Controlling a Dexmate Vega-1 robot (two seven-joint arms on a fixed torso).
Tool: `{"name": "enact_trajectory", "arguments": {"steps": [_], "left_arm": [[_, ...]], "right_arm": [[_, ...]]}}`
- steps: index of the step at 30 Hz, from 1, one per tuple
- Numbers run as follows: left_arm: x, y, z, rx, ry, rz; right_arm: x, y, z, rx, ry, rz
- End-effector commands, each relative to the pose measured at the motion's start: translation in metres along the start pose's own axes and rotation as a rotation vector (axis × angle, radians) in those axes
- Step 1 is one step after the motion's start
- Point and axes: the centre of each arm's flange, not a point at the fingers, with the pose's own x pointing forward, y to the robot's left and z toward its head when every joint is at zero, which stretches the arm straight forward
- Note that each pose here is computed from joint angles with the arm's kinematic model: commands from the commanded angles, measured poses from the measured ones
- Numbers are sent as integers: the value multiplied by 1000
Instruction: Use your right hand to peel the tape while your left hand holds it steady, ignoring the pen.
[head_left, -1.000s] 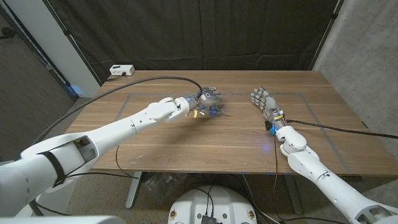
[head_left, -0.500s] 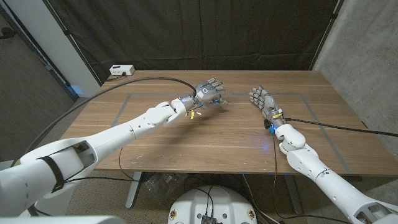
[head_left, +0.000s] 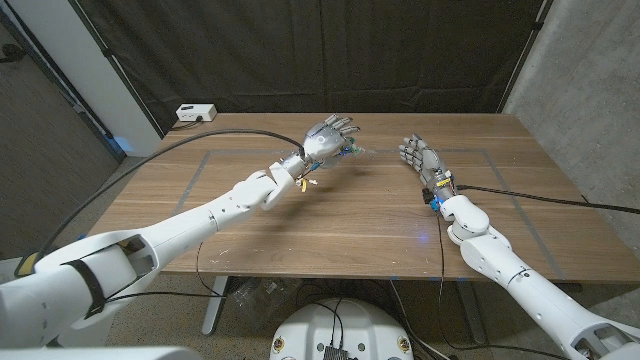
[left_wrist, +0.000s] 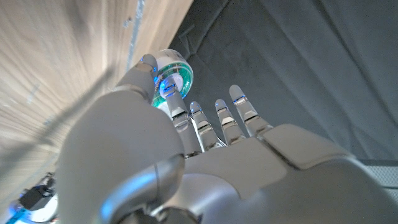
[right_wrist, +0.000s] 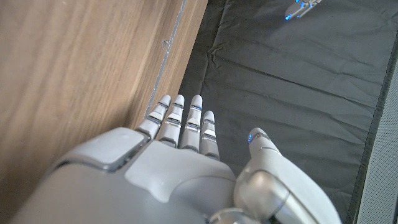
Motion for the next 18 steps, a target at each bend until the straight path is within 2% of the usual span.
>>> {"name": "enact_trajectory", "arguments": {"steps": [1, 8, 11, 18], "left_arm": [[-17, -5, -6, -40, 102, 81], [-21, -14, -15, -203, 209, 99], [-23, -19, -21, -320, 260, 123], [-23, -15, -27, -447, 298, 168]], "right_arm": [[-3, 10, 12, -96, 11, -20], [-6, 22, 27, -204, 28, -35], [-5, 29, 35, -260, 33, -39], [-2, 44, 49, -381, 45, -37]]}}
